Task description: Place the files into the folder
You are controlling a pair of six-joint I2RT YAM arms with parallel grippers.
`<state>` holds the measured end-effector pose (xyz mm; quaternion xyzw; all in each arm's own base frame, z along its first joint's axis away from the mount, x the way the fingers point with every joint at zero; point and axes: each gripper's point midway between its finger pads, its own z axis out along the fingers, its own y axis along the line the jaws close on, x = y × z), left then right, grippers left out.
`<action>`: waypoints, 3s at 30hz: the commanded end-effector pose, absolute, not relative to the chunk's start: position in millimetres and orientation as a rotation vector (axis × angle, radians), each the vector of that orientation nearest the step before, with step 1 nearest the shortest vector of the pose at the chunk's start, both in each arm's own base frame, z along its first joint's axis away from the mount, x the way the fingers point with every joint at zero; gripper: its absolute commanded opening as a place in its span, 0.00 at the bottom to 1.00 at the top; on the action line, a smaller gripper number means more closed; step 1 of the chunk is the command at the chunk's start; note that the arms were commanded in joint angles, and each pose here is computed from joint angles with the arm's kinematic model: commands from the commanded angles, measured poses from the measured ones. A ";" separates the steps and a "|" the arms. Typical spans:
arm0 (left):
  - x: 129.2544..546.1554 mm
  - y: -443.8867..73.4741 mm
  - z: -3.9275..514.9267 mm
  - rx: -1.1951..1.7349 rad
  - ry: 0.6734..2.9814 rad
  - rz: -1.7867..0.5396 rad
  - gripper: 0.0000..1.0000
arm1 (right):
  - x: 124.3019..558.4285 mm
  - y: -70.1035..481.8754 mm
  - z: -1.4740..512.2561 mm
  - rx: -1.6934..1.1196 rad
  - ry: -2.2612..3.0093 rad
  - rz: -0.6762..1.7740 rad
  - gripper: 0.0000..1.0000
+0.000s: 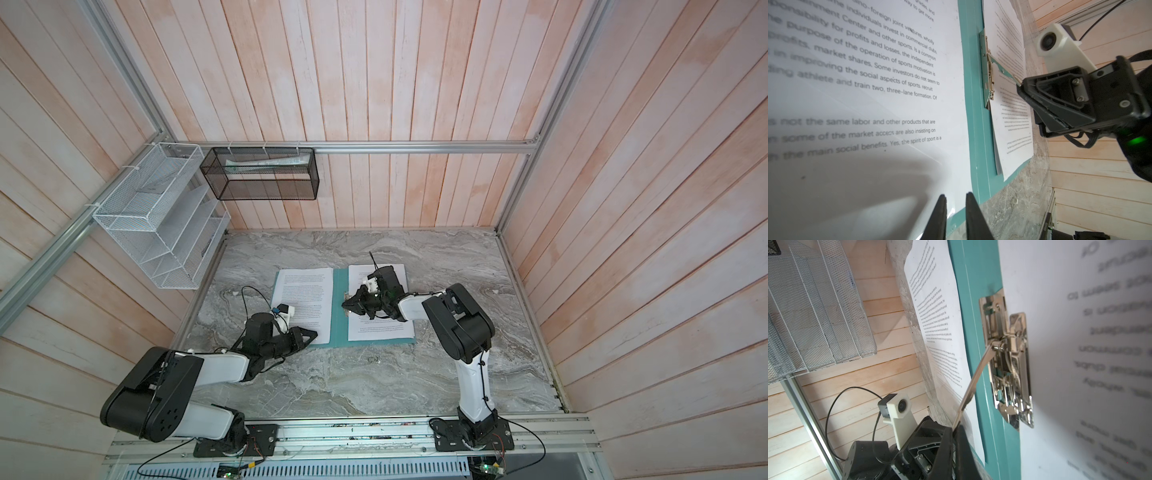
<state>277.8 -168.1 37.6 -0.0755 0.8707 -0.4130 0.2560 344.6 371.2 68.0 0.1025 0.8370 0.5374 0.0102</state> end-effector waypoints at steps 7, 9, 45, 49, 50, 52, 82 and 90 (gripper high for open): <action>274.1 -166.4 28.3 -0.214 2.379 -1.121 0.20 | 334.2 367.8 46.2 0.320 2.684 1.625 0.00; 273.4 -165.2 25.6 -0.222 2.384 -1.114 0.20 | 330.3 363.3 37.8 0.322 2.715 1.587 0.00; 270.1 -162.5 -7.8 -0.239 2.508 -1.055 0.19 | 309.5 339.5 -55.1 0.072 3.036 0.891 0.00; 270.7 -162.1 -10.3 -0.245 2.519 -1.049 0.19 | 304.4 361.7 -35.8 0.051 2.995 1.033 0.00; 271.0 -161.7 -10.7 -0.249 2.521 -1.046 0.19 | 303.6 365.5 -29.7 0.051 2.982 1.073 0.00; 271.5 -161.9 -12.0 -0.251 2.525 -1.044 0.19 | 304.4 375.6 -14.1 0.046 2.935 1.185 0.00; 274.7 -164.4 -7.1 -0.218 2.518 -1.050 0.18 | 338.1 376.3 103.3 0.134 2.616 1.574 0.25; 274.6 -164.9 -7.7 -0.215 2.517 -1.055 0.18 | 357.4 385.0 95.1 0.175 2.631 1.642 0.29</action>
